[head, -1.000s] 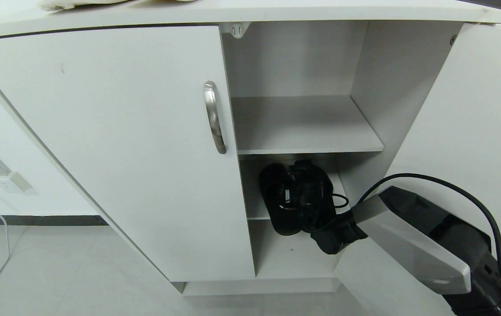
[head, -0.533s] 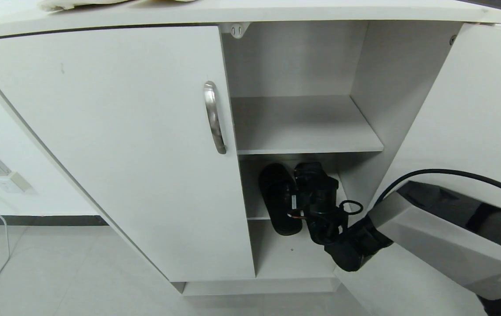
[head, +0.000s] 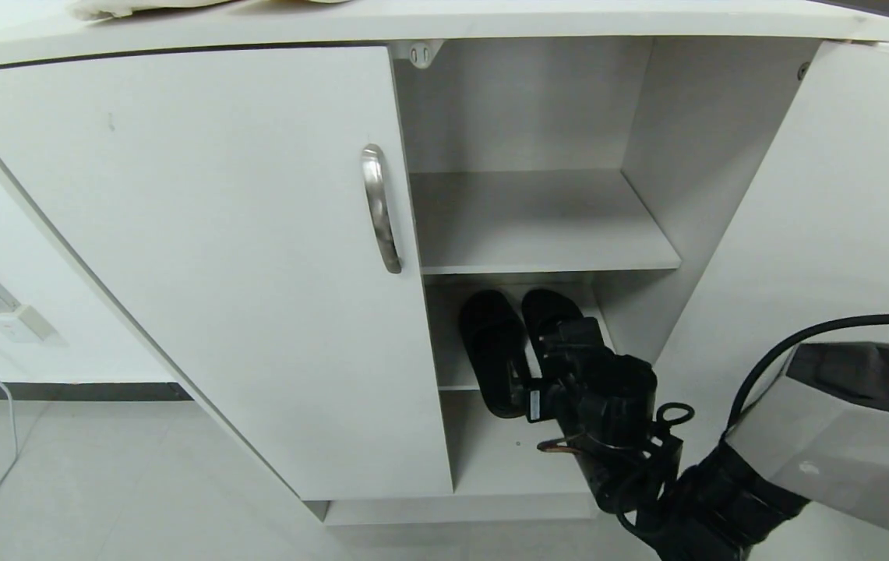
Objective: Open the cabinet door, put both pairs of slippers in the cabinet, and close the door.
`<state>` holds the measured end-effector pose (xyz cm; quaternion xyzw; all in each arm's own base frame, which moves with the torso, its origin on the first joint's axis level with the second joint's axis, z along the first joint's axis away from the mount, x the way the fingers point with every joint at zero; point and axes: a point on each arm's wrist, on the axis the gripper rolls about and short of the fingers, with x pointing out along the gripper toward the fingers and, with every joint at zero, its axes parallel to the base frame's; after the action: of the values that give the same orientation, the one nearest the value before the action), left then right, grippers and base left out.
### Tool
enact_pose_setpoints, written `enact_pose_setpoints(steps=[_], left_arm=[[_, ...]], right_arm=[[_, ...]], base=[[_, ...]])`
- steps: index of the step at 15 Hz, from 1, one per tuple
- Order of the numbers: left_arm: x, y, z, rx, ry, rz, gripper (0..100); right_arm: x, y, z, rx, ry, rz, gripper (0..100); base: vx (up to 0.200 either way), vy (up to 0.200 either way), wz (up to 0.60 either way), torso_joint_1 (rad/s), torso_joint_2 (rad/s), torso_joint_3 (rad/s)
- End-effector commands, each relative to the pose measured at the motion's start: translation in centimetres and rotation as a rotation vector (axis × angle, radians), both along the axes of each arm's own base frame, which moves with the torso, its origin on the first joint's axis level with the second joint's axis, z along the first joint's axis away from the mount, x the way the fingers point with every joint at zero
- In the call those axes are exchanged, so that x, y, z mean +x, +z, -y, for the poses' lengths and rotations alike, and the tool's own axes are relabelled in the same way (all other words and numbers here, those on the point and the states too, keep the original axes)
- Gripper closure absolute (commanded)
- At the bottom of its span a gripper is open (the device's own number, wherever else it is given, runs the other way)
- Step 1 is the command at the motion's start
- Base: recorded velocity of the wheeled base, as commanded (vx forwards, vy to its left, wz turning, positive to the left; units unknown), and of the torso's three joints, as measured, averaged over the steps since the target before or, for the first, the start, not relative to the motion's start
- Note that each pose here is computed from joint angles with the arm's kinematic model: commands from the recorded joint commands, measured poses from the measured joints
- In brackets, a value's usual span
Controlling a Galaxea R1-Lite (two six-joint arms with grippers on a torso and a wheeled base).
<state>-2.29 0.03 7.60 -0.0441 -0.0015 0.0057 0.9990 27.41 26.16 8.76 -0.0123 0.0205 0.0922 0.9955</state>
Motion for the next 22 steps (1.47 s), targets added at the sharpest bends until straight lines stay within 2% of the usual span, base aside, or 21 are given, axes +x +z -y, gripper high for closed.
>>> enact_pose_setpoints(steps=[1,5,12,22], left_arm=[[0.01,-0.01,0.00,-0.001,0.001,-0.003,100],[0.01,0.01,0.00,-0.001,0.001,-0.001,100],[0.01,-0.01,0.00,-0.001,0.001,-0.003,100],[0.01,0.01,0.00,-0.002,0.001,-0.001,100]], right_arm=[[-2.60,-0.02,0.06,-0.010,0.051,-0.008,0],[-2.77,-0.09,-0.09,-0.010,0.057,-0.009,0],[-2.95,-0.11,-0.22,-0.010,0.064,-0.009,0],[-2.92,-0.15,-0.09,-0.008,0.060,-0.009,0]], base=[[0.000,0.000,0.00,0.000,0.00,0.000],[0.000,0.000,0.00,0.000,0.00,0.000],[-0.200,0.000,0.00,0.002,0.00,0.002],[0.000,0.000,0.00,0.000,0.00,0.000]])
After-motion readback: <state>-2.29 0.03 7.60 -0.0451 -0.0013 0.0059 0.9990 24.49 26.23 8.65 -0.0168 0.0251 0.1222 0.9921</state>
